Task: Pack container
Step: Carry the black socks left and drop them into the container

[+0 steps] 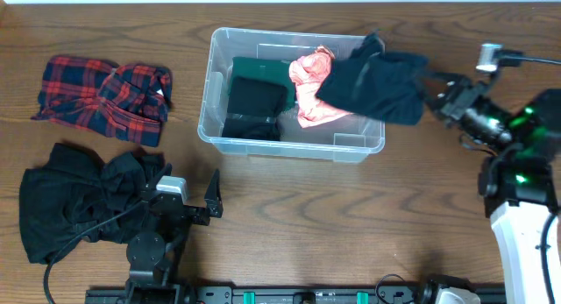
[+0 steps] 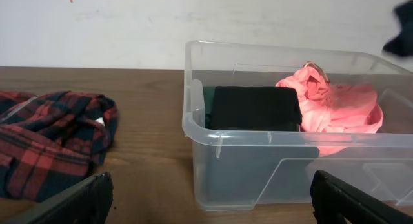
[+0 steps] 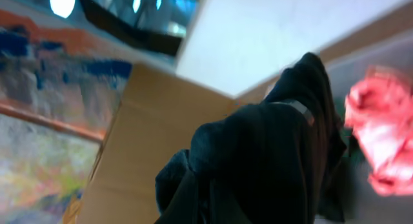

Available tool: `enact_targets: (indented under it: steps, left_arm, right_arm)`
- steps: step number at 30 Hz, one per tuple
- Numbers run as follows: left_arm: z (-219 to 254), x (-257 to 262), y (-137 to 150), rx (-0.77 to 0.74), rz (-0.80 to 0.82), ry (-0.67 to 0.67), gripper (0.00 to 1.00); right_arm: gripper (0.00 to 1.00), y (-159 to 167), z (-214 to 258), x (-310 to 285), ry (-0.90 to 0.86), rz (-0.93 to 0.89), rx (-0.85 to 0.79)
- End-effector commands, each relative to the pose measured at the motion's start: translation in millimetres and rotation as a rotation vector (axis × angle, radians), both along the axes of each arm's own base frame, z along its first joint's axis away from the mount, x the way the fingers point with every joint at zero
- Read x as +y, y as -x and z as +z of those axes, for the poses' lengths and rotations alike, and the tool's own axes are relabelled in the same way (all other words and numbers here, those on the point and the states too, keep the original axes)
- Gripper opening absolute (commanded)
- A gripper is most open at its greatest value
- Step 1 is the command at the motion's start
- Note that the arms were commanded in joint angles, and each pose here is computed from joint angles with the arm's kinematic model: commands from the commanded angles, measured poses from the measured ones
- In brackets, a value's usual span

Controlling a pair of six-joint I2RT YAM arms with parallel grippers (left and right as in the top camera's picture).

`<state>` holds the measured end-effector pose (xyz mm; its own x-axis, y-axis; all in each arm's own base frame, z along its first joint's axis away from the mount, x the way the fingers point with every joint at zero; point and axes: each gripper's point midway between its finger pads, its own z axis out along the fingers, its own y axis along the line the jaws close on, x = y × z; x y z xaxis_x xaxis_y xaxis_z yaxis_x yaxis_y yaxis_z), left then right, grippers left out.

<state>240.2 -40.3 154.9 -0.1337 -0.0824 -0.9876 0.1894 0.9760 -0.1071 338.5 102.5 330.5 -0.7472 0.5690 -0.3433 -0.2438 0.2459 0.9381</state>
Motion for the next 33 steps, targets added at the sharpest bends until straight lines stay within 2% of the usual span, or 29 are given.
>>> enact_targets:
  steps: [1,10,21,23,24,26,28,31,33]
  left_arm:
    - [-16.9,0.7,-0.4,0.042,0.003,0.002,0.98]
    - [-16.9,0.7,-0.4,0.042,0.003,0.002,0.98]
    - [-16.9,0.7,-0.4,0.042,0.003,0.002,0.98]
    - [-16.9,0.7,-0.4,0.042,0.003,0.002,0.98]
    - [-16.9,0.7,-0.4,0.042,0.003,0.002,0.98]
    - [-16.9,0.7,-0.4,0.042,0.003,0.002,0.98]
    - [-16.9,0.7,-0.4,0.042,0.003,0.002,0.98]
    - [-16.9,0.7,-0.4,0.042,0.003,0.002,0.98]
    - [-16.9,0.7,-0.4,0.042,0.003,0.002,0.98]
  right_arm:
    - [0.01,4.4,-11.2,28.9,0.031,0.110,-0.012]
    - [0.01,-4.9,-68.0,86.1,0.070,0.244,0.103]
    - [0.01,-17.8,-93.6,82.1,0.139,0.192,0.121]
    - [0.31,-17.4,-102.6,79.5,0.162,0.178,0.148]
    - [0.37,-17.3,-107.0,78.3,0.173,0.171,0.163]
    - [0.24,-16.0,-112.7,77.0,0.193,0.168,0.173]
    - [0.18,-15.4,-114.2,76.8,0.198,0.170,0.174]
    - [0.24,-16.1,-113.9,76.0,0.198,0.166,0.173]
    - [0.36,-17.4,-112.8,75.0,0.199,0.161,0.166]
